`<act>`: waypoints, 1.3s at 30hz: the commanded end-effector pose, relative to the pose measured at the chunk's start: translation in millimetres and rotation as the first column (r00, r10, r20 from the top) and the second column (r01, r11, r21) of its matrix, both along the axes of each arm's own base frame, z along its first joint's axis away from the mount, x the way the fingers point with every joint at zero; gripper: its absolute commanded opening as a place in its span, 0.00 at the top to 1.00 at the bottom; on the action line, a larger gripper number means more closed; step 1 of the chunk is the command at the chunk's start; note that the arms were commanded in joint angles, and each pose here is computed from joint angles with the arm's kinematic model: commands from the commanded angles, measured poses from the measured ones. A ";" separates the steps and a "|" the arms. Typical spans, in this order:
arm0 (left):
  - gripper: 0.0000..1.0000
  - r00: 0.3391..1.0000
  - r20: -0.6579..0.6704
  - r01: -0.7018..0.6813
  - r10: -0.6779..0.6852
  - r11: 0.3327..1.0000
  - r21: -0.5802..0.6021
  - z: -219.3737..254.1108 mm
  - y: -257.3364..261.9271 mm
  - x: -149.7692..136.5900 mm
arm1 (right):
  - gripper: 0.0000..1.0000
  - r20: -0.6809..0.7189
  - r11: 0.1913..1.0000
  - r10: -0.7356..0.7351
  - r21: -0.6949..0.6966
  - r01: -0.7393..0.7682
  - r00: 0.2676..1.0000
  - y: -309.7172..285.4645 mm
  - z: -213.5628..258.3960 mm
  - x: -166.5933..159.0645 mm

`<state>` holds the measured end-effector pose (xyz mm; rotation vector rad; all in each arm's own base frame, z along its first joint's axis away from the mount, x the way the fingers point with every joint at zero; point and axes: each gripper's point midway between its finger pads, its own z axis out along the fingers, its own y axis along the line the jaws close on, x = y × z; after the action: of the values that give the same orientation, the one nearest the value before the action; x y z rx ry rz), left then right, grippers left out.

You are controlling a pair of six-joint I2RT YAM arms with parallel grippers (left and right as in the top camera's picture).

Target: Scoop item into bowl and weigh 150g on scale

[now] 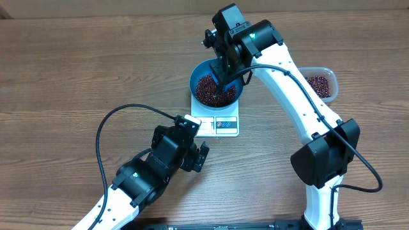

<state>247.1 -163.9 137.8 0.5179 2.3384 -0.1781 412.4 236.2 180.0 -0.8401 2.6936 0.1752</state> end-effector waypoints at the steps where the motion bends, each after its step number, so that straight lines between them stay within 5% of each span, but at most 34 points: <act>1: 0.00 1.000 -0.005 -0.018 0.018 1.000 0.006 -3.7 1.8 -0.4 | 0.96 0.074 0.999 0.006 0.045 -0.010 0.997 0.9 34.5 0.9; 39: 0.00 1.000 -0.005 -0.018 0.018 1.000 0.006 -3.7 1.6 -0.4 | 0.96 0.103 1.000 0.017 -0.008 -0.017 0.995 -0.9 34.1 1.8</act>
<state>247.1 -163.9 137.8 0.5179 2.3384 -0.1781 412.8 235.4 179.8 -0.8652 2.6836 0.1530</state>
